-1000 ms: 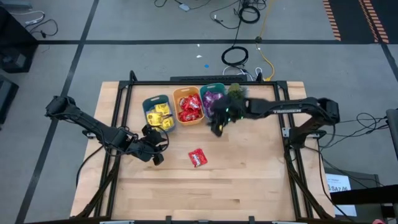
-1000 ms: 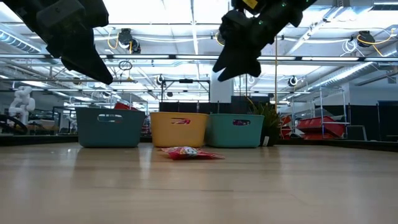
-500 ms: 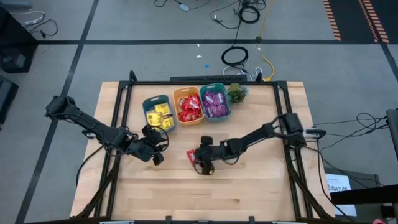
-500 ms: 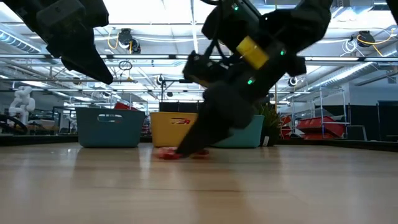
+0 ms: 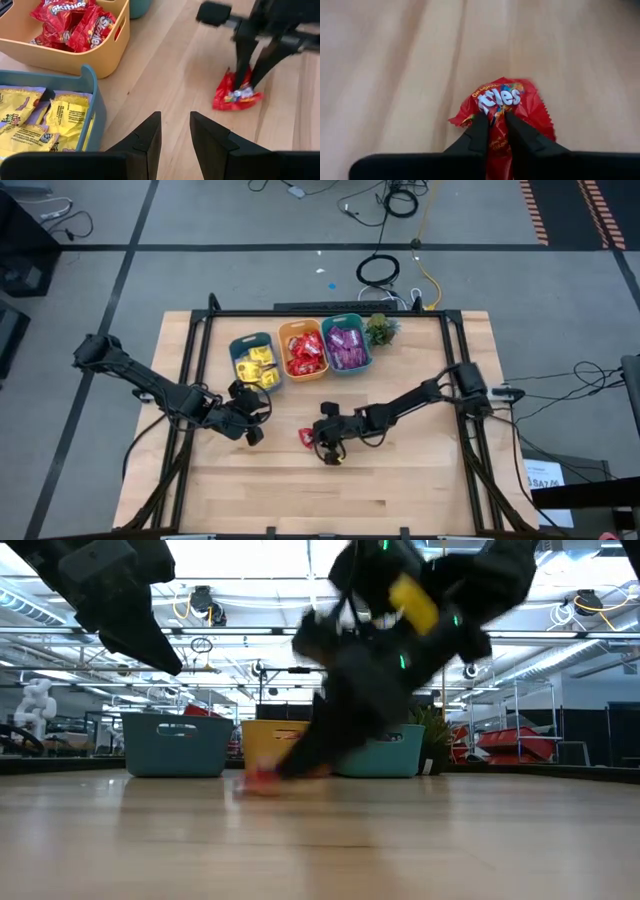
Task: Sort candy
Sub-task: Put the red candy into the yellow bin
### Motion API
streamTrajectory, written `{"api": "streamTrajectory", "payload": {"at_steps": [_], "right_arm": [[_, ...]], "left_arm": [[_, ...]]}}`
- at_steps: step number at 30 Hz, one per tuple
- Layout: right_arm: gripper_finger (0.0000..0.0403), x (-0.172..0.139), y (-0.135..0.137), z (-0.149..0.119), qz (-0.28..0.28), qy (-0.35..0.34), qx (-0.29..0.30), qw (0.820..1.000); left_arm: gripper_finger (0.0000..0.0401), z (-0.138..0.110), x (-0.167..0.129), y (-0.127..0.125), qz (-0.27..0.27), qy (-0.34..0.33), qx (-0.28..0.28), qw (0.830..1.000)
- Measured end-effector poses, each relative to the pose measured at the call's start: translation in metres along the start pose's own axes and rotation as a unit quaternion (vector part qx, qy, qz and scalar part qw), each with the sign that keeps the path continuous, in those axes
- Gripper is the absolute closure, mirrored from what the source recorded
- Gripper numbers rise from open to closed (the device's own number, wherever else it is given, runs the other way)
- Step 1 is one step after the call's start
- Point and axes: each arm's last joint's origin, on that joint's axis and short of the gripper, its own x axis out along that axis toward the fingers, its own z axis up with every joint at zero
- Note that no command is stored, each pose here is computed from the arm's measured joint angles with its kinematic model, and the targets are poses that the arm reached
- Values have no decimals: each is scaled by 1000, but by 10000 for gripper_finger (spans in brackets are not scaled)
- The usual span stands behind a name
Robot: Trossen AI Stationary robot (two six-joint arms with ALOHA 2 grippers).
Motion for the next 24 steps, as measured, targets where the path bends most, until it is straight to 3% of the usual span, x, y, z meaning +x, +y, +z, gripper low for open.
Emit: {"api": "streamTrajectory", "payload": {"at_steps": [5,9,13,18,24], "right_arm": [[377,-38,-17,59,-24,-107,-34,993],[378,-49,-51,83,-104,-121,-28,987],[353,-58,-95,105,-186,-156,10,970],[311,-56,-144,97,-226,-137,70,962],[237,-65,-174,96,-191,-148,111,964]], "left_arm": [[287,1,0,0,1,-4,-2,1000],[287,1,0,-1,-1,-8,-4,1000],[287,2,0,-1,-2,-10,-3,1000],[287,2,0,-1,0,-10,-1,1000],[287,1,0,-1,1,-9,11,1000]]}}
